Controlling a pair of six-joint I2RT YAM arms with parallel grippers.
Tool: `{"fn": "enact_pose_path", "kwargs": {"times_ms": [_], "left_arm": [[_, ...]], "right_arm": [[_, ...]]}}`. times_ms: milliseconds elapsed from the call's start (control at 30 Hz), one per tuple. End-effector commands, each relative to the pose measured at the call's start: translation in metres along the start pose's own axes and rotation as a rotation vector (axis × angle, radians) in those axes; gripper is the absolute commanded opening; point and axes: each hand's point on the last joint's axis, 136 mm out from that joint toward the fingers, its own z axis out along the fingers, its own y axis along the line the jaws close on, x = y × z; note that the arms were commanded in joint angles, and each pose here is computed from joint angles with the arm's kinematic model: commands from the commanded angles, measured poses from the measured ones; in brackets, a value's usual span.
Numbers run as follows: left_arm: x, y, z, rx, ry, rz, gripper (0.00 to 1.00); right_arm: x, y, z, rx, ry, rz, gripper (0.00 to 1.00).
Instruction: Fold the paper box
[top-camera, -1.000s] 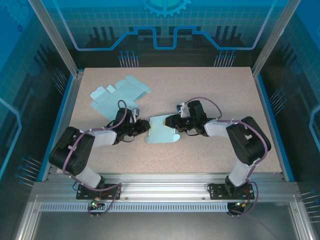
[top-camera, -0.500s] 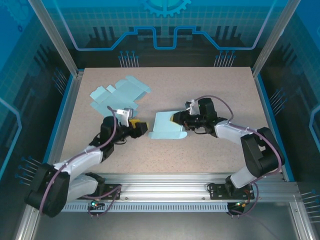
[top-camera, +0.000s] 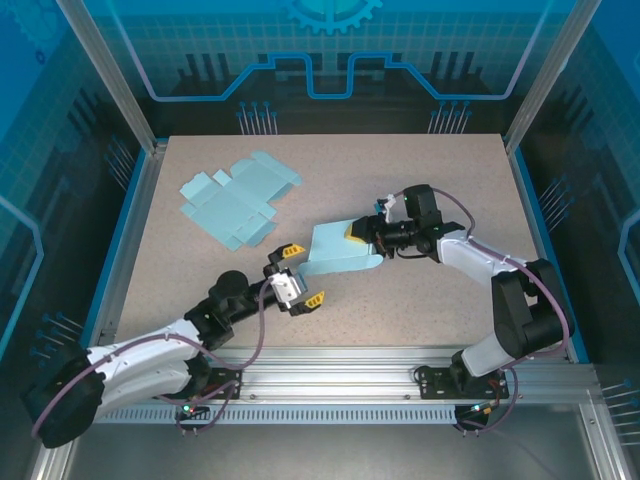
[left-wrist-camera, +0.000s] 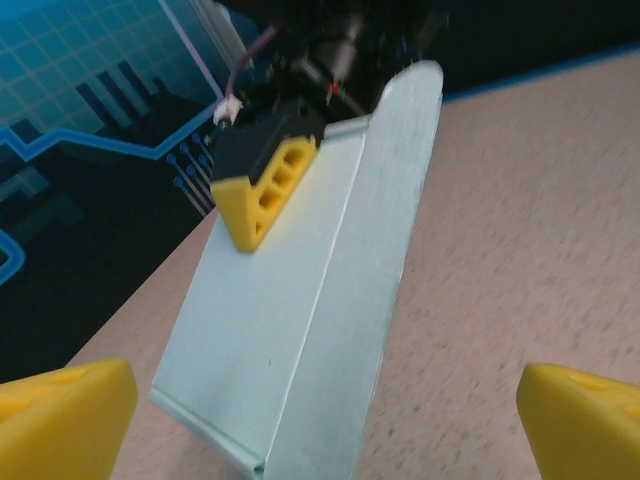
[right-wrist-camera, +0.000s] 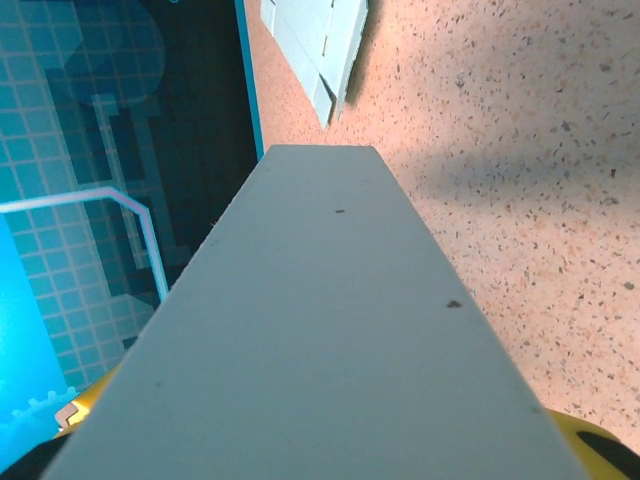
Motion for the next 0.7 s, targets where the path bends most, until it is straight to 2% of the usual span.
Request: {"fn": "enact_pose_path", "kwargs": {"times_ms": [0, 167, 667], "left_arm": [[0.01, 0.009, 0.011, -0.043, 0.117, 0.188, 0.99], [0.018, 0.018, 0.03, -0.123, 0.221, 0.289, 0.99], [0.029, 0.029, 0.062, -0.201, 0.335, 0.377, 0.98]], "right_arm": [[0.006, 0.011, -0.007, -0.023, 0.033, 0.036, 0.39], [0.007, 0.014, -0.011, -0.02, 0.02, 0.031, 0.4], [0.013, 0.008, -0.011, -0.029, 0.018, 0.041, 0.4]]}}
